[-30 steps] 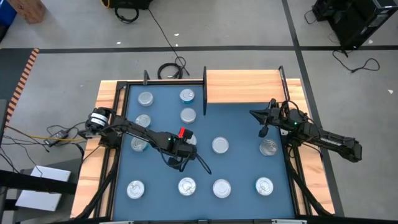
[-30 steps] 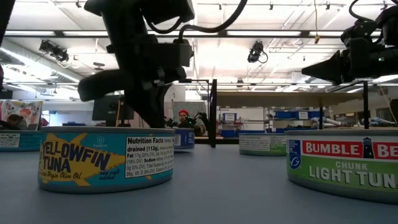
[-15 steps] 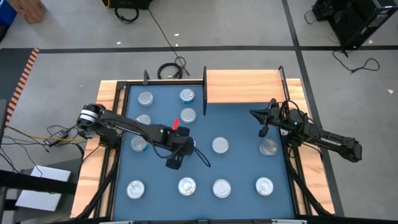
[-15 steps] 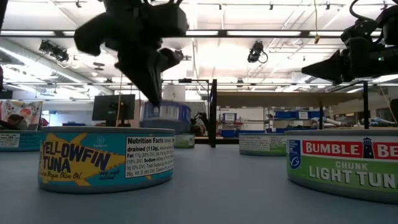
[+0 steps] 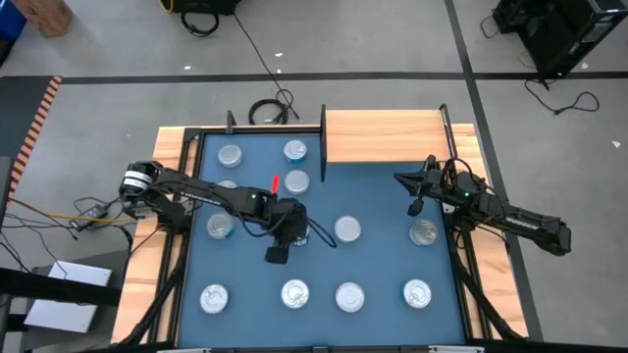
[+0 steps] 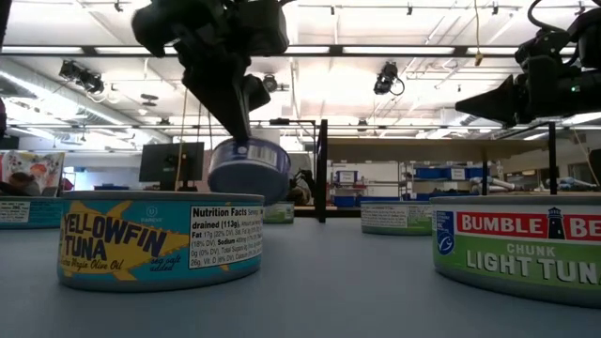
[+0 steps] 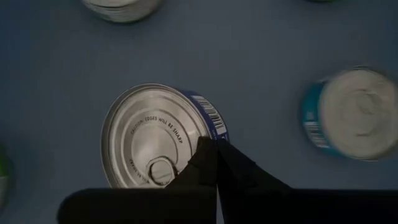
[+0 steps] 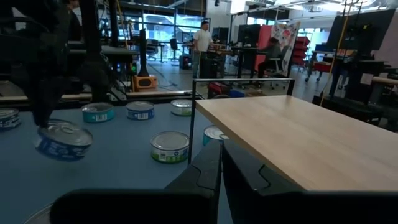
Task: Stack canned seafood by type on shelf
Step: Put the middle blue tuna can on the shelf
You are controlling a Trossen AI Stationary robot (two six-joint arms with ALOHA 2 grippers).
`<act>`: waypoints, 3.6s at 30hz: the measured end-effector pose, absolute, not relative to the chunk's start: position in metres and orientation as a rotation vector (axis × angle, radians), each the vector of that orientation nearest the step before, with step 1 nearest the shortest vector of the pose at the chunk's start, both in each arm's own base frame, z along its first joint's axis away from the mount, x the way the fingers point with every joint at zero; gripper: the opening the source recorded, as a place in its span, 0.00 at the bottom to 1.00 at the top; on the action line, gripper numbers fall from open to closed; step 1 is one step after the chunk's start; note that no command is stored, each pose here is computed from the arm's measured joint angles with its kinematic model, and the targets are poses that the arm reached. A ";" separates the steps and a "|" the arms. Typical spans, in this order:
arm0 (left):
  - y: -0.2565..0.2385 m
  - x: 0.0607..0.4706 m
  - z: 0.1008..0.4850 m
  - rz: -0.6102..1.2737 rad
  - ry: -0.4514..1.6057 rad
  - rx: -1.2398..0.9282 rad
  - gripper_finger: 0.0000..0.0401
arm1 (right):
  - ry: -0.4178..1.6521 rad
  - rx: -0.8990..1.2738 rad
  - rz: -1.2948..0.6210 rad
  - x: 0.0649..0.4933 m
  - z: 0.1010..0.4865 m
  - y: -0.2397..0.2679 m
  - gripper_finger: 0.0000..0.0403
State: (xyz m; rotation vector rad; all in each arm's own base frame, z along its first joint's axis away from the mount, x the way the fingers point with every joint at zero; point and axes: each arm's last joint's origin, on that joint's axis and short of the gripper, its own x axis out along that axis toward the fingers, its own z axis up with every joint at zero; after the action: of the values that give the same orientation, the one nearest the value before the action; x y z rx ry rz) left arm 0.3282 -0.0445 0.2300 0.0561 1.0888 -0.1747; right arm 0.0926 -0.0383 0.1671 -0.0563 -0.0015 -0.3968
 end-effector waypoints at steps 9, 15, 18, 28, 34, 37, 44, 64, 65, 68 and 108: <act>-0.042 0.328 0.231 -0.117 1.086 0.131 0.00 | -0.001 -0.056 -0.397 0.093 0.167 -0.038 0.07; -0.040 0.332 0.250 -0.059 1.071 0.227 0.00 | -0.001 -0.056 -0.397 0.093 0.167 -0.038 0.07; -0.038 0.335 0.265 -0.038 1.053 0.281 0.00 | -0.001 -0.056 -0.396 0.093 0.167 -0.038 0.07; -0.004 0.345 0.307 0.099 0.974 0.378 0.00 | -0.001 -0.056 -0.397 0.093 0.167 -0.038 0.07; 0.011 0.351 0.333 0.151 0.892 0.432 0.00 | -0.001 -0.056 -0.397 0.093 0.167 -0.038 0.07; 0.020 0.353 0.344 0.170 0.848 0.453 0.00 | -0.001 -0.056 -0.396 0.093 0.167 -0.038 0.07; 0.049 0.360 0.363 0.241 0.717 0.475 0.00 | -0.001 -0.056 -0.396 0.093 0.167 -0.038 0.07; 0.125 0.434 0.363 0.223 0.753 0.486 0.00 | -0.001 -0.056 -0.397 0.093 0.167 -0.038 0.07; 0.126 0.436 0.361 0.219 0.765 0.482 0.00 | -0.001 -0.056 -0.396 0.093 0.167 -0.038 0.07; 0.127 0.437 0.358 0.208 0.787 0.479 0.00 | -0.001 -0.056 -0.397 0.093 0.167 -0.038 0.07; -0.008 0.339 0.244 -0.075 0.214 0.350 0.00 | -0.032 -0.062 -0.393 0.093 0.170 -0.038 0.07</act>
State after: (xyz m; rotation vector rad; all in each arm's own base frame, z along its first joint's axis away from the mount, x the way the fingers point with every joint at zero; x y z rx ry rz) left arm 0.3391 -0.0081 0.2436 0.3499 0.2138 -0.0754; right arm 0.0927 -0.0381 0.1701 -0.0621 -0.0318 -0.3930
